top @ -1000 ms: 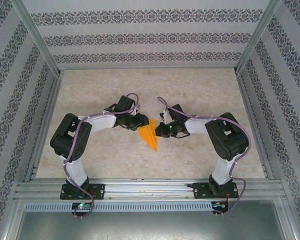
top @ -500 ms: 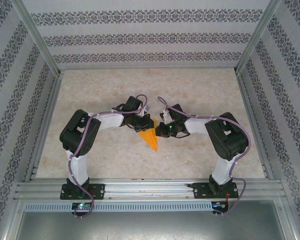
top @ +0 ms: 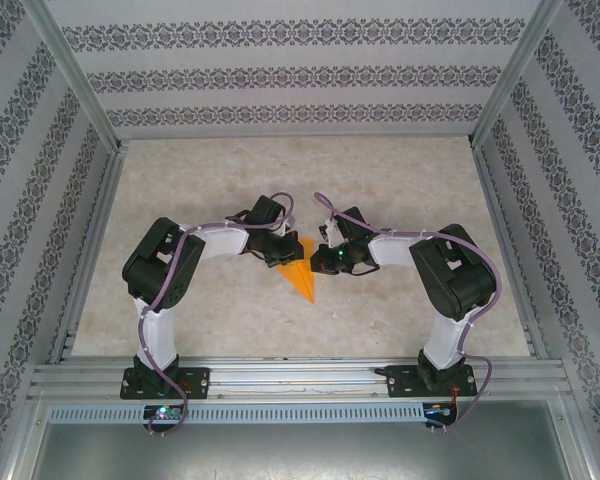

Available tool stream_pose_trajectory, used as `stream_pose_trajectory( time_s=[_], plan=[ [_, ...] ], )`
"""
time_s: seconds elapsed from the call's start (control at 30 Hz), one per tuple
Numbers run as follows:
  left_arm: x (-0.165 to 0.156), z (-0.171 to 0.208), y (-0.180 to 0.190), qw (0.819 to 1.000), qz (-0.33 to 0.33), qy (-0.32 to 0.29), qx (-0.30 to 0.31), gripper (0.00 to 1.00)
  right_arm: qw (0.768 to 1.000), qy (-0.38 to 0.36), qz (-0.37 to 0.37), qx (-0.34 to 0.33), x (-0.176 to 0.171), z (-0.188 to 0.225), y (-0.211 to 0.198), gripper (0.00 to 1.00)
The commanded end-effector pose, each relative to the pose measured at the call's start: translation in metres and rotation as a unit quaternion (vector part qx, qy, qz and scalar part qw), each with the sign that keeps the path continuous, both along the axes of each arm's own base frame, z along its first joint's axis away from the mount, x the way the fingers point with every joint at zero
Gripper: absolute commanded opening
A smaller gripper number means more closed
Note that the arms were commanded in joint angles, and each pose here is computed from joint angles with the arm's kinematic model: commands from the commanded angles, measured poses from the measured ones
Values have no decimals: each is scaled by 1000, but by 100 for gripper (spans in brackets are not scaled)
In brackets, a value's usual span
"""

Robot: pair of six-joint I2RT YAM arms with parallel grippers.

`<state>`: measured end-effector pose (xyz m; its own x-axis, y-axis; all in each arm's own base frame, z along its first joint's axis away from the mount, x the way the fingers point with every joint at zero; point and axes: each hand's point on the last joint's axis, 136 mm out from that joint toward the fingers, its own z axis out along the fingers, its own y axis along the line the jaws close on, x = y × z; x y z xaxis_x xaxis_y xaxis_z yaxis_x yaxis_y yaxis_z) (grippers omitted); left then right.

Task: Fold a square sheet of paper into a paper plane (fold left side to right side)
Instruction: Fourth fold the wing at the center of the table.

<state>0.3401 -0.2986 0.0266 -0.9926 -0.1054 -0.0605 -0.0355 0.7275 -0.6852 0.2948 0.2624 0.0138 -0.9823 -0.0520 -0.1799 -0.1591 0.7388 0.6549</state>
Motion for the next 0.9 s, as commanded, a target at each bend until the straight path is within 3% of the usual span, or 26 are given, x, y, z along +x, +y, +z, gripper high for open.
stream_pose_trajectory(
  time_s=[0.0,0.37,0.87],
  plan=[
    [-12,-21,12,999,-2,20,32,0,995,46,-8,-91,-21,-46,-28,0],
    [-19,-40,24,998,13,38,46,0,996,44,-9,-82,-18,-41,-25,0],
    [-26,-53,30,997,17,53,56,0,999,-17,-43,-4,12,28,-18,27]
  ],
)
